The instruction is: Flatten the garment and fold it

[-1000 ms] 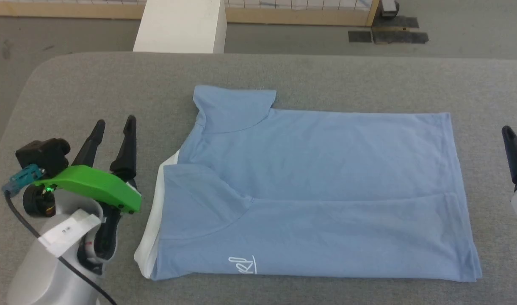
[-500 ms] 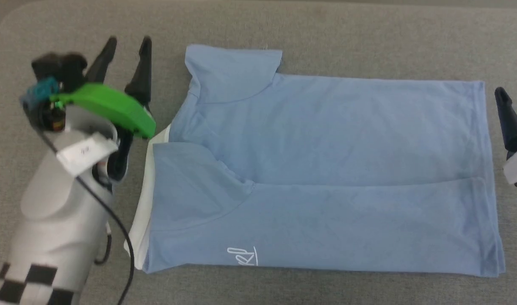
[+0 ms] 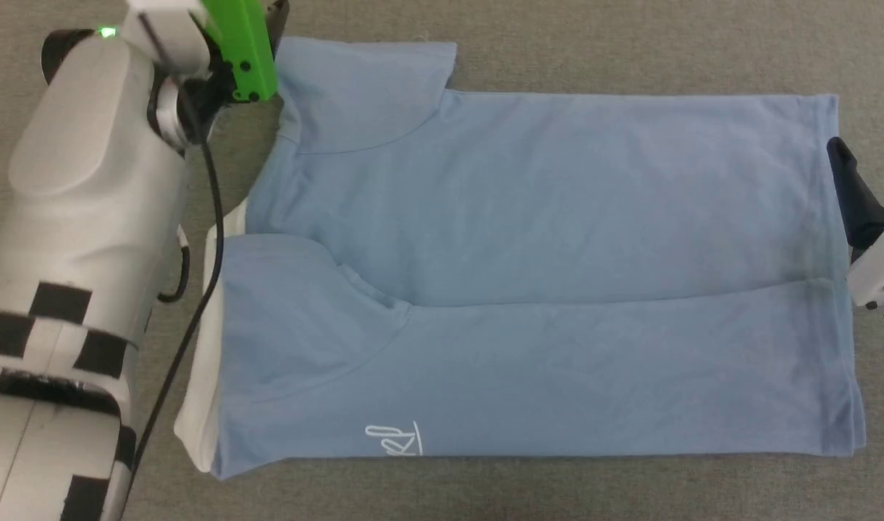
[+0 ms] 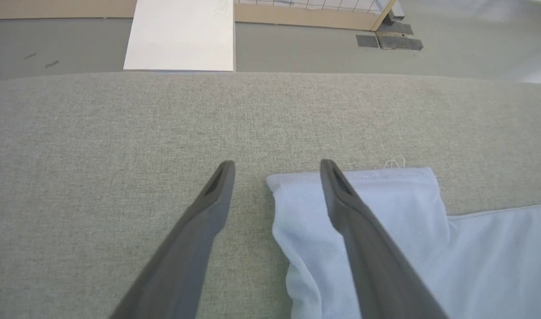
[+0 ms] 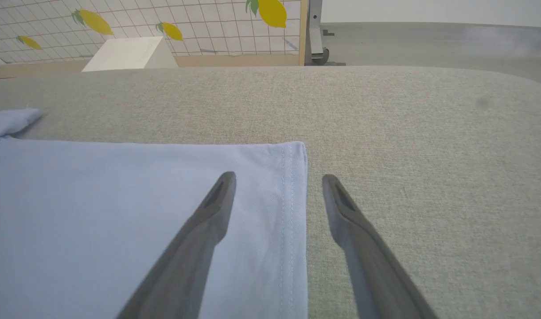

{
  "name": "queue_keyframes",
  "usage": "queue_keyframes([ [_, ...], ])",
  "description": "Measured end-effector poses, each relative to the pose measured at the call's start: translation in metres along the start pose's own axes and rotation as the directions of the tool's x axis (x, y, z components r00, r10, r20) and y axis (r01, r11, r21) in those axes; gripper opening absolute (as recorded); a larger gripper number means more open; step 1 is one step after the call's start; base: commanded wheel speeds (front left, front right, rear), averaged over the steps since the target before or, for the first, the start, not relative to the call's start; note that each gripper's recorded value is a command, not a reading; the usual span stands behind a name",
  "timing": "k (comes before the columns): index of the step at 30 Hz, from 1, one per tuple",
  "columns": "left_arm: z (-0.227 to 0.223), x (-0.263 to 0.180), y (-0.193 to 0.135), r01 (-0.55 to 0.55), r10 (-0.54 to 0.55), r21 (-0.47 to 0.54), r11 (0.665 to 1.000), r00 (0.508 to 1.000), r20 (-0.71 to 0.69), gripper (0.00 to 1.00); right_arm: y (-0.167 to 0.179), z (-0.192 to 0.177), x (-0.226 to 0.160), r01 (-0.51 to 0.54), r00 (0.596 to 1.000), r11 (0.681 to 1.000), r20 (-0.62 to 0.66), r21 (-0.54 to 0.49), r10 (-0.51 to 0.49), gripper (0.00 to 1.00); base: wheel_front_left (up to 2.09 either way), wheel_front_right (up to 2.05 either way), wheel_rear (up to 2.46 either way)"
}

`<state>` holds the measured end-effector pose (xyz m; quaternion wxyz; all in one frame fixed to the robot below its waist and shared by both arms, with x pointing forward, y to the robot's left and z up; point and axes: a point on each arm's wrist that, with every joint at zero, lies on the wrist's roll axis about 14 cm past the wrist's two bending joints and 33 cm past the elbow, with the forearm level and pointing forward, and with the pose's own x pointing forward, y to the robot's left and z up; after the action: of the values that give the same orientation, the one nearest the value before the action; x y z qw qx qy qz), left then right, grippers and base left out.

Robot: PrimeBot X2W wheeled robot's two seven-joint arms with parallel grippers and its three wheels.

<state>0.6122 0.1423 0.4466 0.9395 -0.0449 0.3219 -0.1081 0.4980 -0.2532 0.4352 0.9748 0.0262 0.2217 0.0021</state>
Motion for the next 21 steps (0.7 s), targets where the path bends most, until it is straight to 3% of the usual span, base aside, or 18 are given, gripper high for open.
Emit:
queue_keyframes([
  [7,-0.04,0.02,0.006,-0.073,0.089,0.068,0.995,0.954,-0.285,1.0,-0.011,-0.008,-0.002,0.027,0.999,1.0,-0.021,-0.006,-0.027,1.0,0.0,0.0,0.0],
  [17,-0.078,0.041,0.004,-0.062,0.074,0.042,0.997,0.88,-0.469,1.0,-0.027,-0.023,0.002,0.072,0.996,0.997,-0.052,0.0,-0.072,1.0,0.0,0.0,0.0],
  [18,-0.079,0.042,0.003,-0.058,0.069,0.037,0.998,0.874,-0.481,0.58,-0.029,-0.025,0.002,0.075,0.996,0.997,-0.057,0.001,-0.075,1.0,0.0,0.0,0.0],
  [19,-0.079,0.042,0.003,-0.055,0.064,0.032,0.998,0.872,-0.486,0.02,-0.029,-0.026,0.003,0.078,0.995,0.997,-0.06,0.002,-0.077,1.0,0.0,0.0,0.0],
  [21,-0.079,0.043,0.001,-0.046,0.051,0.023,0.999,0.872,-0.488,0.0,-0.029,-0.028,0.004,0.078,0.995,0.997,-0.062,0.003,-0.078,1.0,0.0,0.0,0.0],
])
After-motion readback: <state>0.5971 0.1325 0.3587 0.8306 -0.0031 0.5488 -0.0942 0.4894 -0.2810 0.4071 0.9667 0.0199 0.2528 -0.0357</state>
